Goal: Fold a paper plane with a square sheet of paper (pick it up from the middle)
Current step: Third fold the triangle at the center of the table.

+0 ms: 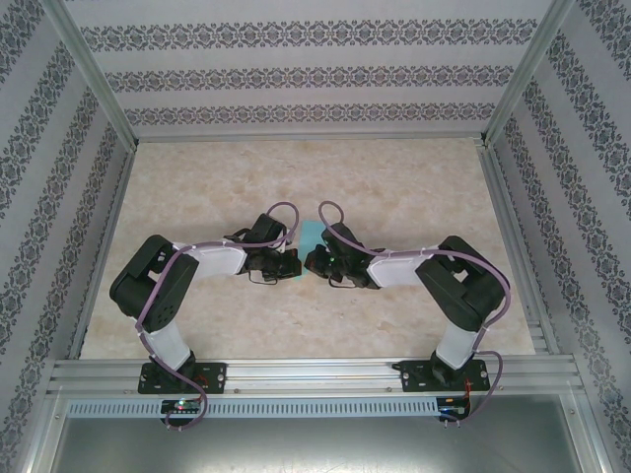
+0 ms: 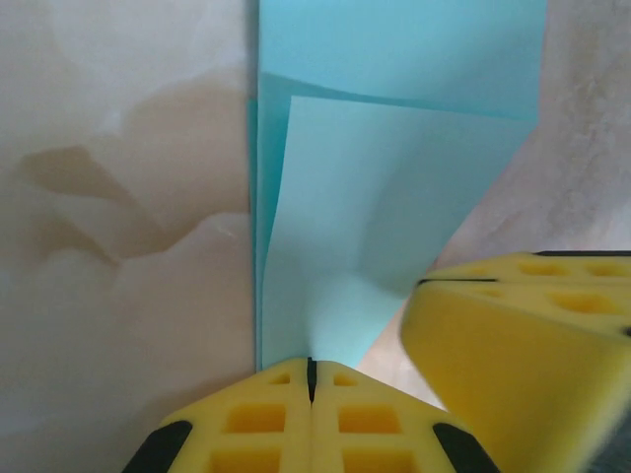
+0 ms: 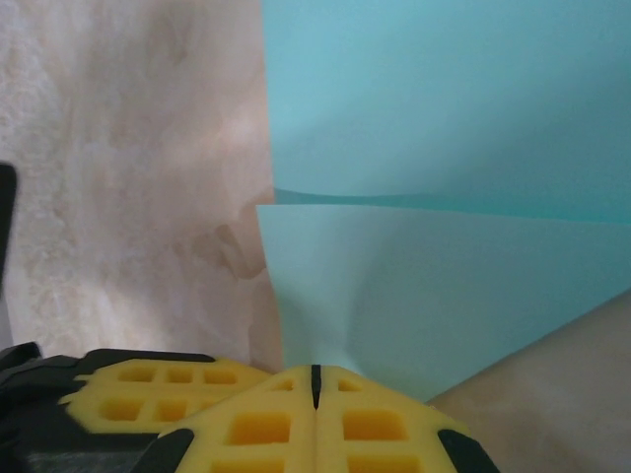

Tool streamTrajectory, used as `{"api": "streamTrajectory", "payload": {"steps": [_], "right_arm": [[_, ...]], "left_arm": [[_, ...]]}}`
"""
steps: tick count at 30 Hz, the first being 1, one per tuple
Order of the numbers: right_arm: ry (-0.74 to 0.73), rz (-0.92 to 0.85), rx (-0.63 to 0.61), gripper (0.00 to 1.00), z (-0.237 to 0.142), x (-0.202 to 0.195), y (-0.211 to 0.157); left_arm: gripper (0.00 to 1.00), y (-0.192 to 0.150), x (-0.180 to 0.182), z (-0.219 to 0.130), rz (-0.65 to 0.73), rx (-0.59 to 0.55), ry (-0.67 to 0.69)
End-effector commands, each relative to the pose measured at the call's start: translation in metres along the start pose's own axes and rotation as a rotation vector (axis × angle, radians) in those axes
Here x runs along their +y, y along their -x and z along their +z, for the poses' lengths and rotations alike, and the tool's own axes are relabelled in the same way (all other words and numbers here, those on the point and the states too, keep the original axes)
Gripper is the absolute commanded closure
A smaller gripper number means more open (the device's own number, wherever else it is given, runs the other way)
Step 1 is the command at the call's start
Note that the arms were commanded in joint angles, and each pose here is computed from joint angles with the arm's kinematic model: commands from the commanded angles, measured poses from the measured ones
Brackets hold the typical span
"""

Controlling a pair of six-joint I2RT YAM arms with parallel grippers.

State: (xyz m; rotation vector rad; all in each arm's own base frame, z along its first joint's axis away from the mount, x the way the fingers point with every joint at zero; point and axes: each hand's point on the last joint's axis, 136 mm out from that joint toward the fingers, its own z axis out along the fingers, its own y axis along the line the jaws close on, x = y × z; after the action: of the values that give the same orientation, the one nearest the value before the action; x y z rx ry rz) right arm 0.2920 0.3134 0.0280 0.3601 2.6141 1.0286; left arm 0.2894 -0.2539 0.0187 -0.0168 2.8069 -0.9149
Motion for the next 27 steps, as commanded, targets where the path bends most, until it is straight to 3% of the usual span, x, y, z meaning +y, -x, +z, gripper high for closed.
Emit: {"api": "streamTrajectory", "payload": {"steps": [1,9,15,21,27], "right_arm": [[0.019,0.001,0.030,1.00,0.009,0.007,-0.004],[0.013,0.043,0.054,1.00,0.012,-0.004,-0.001],[-0.091,0.066,-0.010,1.00,-0.002,-0.049,0.030],[-0.142,0.071,-0.067,1.00,-0.016,-0.081,0.068],[-0.076,0.027,-0.102,1.00,-0.033,-0.065,0.092]], "left_arm": [[1.00,-0.021,0.024,0.008,-0.035,0.077,0.100],[1.00,-0.024,0.033,0.007,-0.069,0.086,0.147],[1.00,-0.043,0.057,0.006,-0.100,0.165,0.257],[1.00,-0.052,0.062,0.007,-0.114,0.195,0.265],[1.00,-0.040,0.044,0.007,-0.085,0.179,0.194]]}}
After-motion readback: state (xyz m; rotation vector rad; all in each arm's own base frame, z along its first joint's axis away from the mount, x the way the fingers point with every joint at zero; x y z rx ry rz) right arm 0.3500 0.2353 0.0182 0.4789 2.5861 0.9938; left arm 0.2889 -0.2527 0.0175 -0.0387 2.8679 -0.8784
